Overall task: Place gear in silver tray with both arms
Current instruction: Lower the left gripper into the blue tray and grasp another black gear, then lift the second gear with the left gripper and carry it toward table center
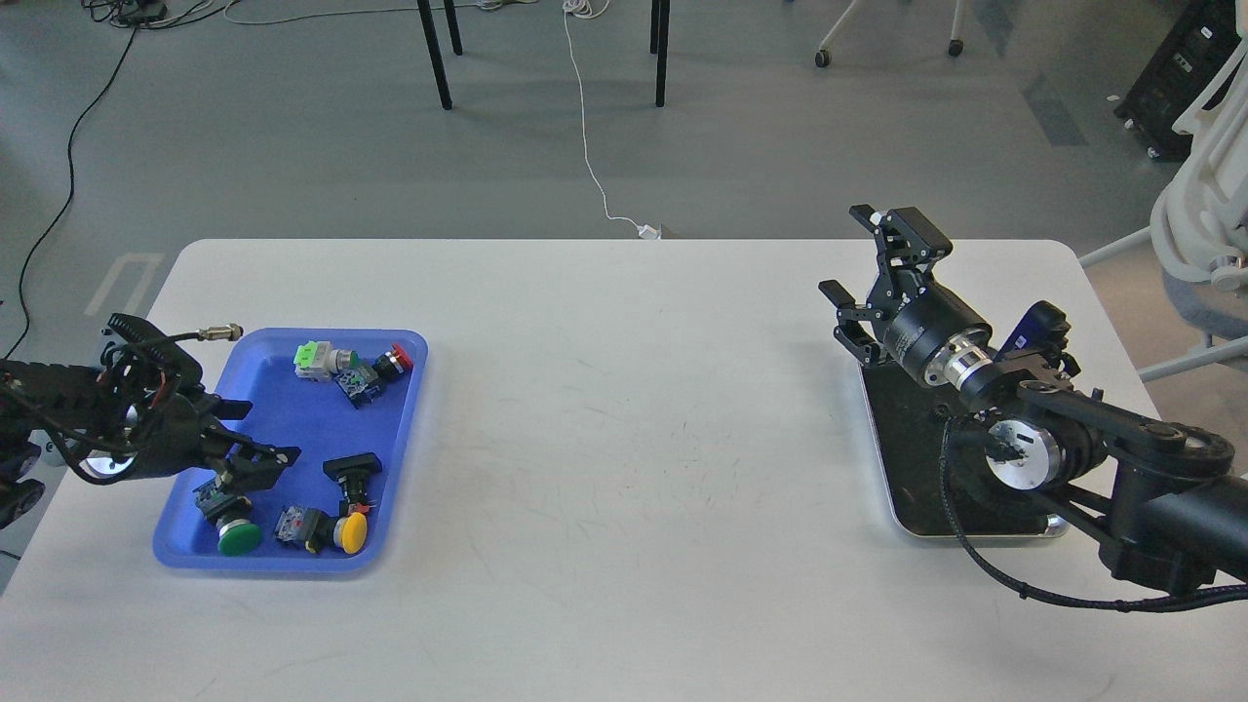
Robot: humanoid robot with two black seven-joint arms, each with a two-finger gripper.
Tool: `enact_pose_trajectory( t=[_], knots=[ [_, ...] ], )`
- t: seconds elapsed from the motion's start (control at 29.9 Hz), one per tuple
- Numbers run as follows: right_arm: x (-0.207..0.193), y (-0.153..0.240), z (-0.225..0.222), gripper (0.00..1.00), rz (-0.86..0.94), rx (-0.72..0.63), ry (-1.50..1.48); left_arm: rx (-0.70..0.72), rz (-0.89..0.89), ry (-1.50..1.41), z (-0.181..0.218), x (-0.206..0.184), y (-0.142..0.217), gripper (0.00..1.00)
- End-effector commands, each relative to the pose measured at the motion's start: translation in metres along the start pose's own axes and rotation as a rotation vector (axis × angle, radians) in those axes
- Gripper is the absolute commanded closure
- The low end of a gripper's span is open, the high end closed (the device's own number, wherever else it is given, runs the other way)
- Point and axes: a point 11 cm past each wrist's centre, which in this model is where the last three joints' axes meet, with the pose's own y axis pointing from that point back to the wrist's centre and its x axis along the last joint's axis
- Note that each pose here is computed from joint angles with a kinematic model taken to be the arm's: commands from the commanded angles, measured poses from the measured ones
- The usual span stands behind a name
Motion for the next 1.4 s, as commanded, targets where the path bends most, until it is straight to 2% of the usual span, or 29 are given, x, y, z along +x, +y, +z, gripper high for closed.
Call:
enact_pose_trajectory(
  t=[0.0, 0.17, 0.3, 0.43, 0.57, 0.84, 1.04, 1.14, 1.37],
  knots=[
    [0.001, 0.001, -0.001, 0.04, 0.002, 0.0, 0.003, -0.004, -0.016, -0.004, 0.002, -0.005, -0.002, 0.18],
    [-0.004, 0.001, 0.0, 0.04, -0.013, -0.001, 0.001, -0.008, -0.025, -0.004, 0.003, -0.007, -0.003, 0.24],
    [-0.003, 0.001, -0.001, 0.04, -0.012, -0.001, 0.002, -0.009, -0.026, -0.004, 0.003, -0.008, -0.004, 0.32],
    [-0.002, 0.001, -0.001, 0.04, -0.01, -0.001, 0.004, 0.0, -0.033, 0.004, 0.0, -0.011, -0.004, 0.49],
    [-0.001, 0.001, -0.002, 0.04, -0.009, 0.001, 0.003, 0.003, -0.049, 0.004, -0.001, -0.015, -0.005, 0.54],
    [-0.001, 0.001, -0.002, 0.04, -0.009, 0.002, 0.003, 0.006, -0.046, 0.003, -0.002, -0.014, -0.005, 0.77],
    [-0.001, 0.001, -0.003, 0.04, -0.009, 0.003, 0.002, 0.012, -0.032, -0.002, -0.004, -0.008, -0.002, 0.81],
    [-0.001, 0.001, -0.003, 0.04, -0.006, 0.003, 0.004, 0.014, 0.015, -0.029, -0.005, 0.014, 0.001, 0.81],
    [0.006, 0.003, -0.007, 0.04, 0.005, 0.01, 0.012, 0.009, 0.191, -0.17, 0.003, 0.109, 0.031, 0.81]
  ],
)
